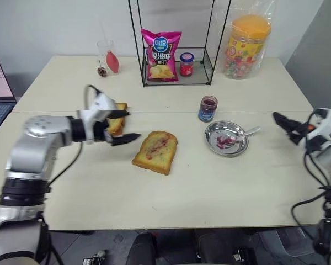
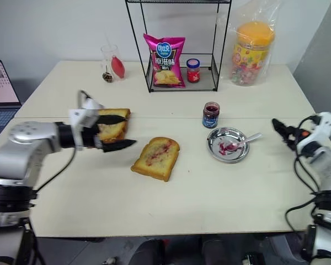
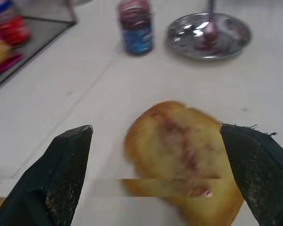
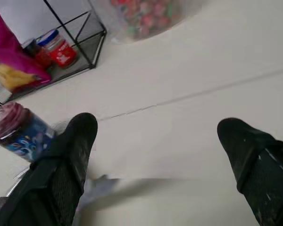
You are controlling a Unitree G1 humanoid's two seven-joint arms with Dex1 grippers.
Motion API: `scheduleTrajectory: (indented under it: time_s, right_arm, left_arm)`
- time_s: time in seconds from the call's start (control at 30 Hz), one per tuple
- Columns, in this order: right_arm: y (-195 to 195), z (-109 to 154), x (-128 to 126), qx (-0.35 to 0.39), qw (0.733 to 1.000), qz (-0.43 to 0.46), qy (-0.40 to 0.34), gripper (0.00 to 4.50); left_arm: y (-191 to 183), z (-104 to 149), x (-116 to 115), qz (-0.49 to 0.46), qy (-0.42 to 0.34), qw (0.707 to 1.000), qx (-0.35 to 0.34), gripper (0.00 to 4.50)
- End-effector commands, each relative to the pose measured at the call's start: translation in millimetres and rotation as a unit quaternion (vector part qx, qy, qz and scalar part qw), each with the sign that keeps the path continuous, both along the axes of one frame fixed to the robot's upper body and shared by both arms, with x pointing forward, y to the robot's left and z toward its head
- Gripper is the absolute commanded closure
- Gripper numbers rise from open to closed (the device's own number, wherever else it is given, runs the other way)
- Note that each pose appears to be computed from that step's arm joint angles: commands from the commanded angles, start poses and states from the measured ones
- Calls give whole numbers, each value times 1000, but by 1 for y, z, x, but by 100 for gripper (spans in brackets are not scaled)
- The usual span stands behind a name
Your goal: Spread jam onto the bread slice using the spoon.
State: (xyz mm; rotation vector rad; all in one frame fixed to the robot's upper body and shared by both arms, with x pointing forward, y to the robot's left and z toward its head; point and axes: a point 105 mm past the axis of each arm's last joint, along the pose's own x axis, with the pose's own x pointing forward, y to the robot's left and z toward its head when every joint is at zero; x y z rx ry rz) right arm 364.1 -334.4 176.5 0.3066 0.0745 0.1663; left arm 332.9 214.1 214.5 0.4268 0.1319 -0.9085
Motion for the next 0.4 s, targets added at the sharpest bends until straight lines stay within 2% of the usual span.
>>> scheduleTrajectory:
  time_s: [0.03, 0.1, 0.17, 0.23, 0.33, 0.4]
  right_arm:
    - [32, 31, -12, -75, 989, 121, -31, 4]
    - [57, 31, -33, -131, 966, 223, -7, 4]
    - [80, 22, -61, -163, 931, 324, 33, 4]
    - [89, 17, -76, -170, 912, 368, 58, 4]
    - [92, 17, -83, -179, 906, 378, 63, 4]
    - [90, 21, -80, -158, 918, 360, 51, 4]
  left_arm:
    - [18, 11, -11, 25, 0, 1000, -8, 0]
    - [32, 11, -19, 46, 17, 999, -9, 0]
    - [45, 9, -26, 63, 30, 998, -2, 0]
    - [52, 5, -33, 70, 40, 997, 7, 0]
    - [58, 1, -41, 73, 55, 996, 9, 0]
    - [60, 2, -42, 81, 50, 996, 2, 0]
